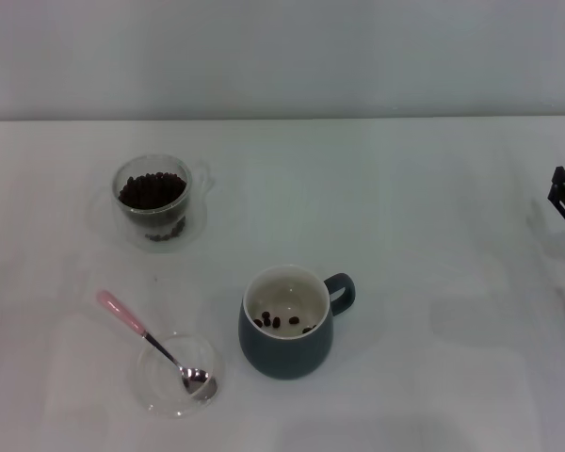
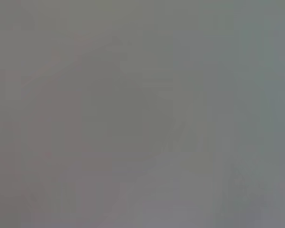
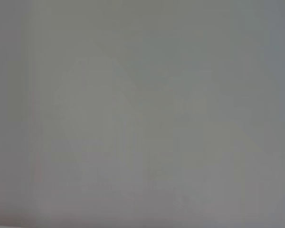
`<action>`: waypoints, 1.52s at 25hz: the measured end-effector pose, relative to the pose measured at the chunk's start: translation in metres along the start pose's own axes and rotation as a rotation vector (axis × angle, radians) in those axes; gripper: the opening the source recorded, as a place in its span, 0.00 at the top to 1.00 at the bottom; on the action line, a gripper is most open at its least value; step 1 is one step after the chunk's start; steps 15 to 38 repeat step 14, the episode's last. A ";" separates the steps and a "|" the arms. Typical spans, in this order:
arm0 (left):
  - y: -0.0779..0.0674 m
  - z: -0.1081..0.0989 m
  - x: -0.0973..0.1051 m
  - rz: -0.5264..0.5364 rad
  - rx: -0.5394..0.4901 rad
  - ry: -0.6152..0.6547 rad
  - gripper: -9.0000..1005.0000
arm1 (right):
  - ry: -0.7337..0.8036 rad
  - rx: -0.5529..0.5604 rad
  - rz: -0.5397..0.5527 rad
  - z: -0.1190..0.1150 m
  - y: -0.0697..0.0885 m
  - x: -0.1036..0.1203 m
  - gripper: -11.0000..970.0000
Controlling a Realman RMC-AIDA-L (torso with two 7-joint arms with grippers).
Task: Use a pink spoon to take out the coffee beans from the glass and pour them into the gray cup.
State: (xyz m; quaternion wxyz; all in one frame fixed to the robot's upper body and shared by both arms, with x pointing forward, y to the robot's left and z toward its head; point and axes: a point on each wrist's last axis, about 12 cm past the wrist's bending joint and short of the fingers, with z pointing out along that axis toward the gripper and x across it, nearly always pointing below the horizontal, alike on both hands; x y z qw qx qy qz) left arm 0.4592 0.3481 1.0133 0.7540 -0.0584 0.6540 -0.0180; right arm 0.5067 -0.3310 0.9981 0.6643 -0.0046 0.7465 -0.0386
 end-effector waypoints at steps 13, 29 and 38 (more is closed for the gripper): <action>0.001 -0.001 0.005 -0.018 -0.032 0.032 0.17 | 0.000 -0.012 0.009 -0.001 0.003 0.001 0.12; 0.001 -0.002 0.005 -0.020 -0.036 0.035 0.17 | 0.000 -0.011 0.009 -0.001 0.003 0.001 0.12; 0.001 -0.002 0.005 -0.020 -0.036 0.035 0.17 | 0.000 -0.011 0.009 -0.001 0.003 0.001 0.12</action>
